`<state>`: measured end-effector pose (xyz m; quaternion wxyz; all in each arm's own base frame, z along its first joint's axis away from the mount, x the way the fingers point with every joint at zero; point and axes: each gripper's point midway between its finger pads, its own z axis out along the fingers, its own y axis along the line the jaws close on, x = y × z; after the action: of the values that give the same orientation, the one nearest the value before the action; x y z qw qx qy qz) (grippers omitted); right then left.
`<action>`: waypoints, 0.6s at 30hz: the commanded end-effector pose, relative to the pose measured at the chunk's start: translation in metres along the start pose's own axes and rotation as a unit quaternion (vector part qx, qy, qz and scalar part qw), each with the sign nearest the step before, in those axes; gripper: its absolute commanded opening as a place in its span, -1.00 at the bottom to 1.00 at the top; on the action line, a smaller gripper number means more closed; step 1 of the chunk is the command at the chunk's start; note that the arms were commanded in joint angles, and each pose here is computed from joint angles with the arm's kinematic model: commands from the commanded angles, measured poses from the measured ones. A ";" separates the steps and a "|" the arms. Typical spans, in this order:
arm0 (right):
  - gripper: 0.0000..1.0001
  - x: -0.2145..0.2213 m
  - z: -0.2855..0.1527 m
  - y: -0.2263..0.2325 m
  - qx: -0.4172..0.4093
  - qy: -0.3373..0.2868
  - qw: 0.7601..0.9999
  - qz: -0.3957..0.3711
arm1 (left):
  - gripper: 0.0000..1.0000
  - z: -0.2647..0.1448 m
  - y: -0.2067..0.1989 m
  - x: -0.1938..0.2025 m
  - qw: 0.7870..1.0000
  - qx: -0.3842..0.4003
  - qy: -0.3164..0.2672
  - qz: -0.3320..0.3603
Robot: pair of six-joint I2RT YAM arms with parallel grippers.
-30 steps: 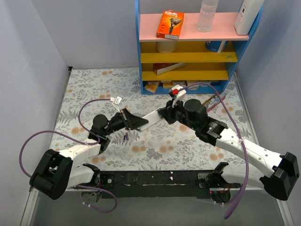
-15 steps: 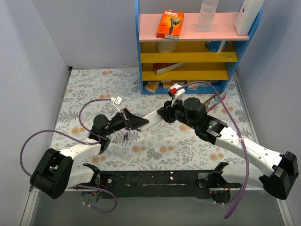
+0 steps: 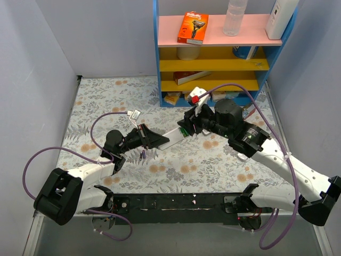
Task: Load the batteries into the remote control
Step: Load the battery into the remote control.
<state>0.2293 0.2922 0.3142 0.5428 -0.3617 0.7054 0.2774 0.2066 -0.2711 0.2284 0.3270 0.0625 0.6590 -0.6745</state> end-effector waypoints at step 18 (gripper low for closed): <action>0.20 0.026 -0.030 0.034 -0.191 0.060 0.941 -0.274 | -1.00 0.006 -0.028 -0.005 0.996 0.015 0.055 0.070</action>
<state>0.1802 0.2842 0.2960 0.4724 -0.6288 0.5702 0.2373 0.2038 -0.2769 0.2336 0.3128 0.1101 0.6769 -0.6571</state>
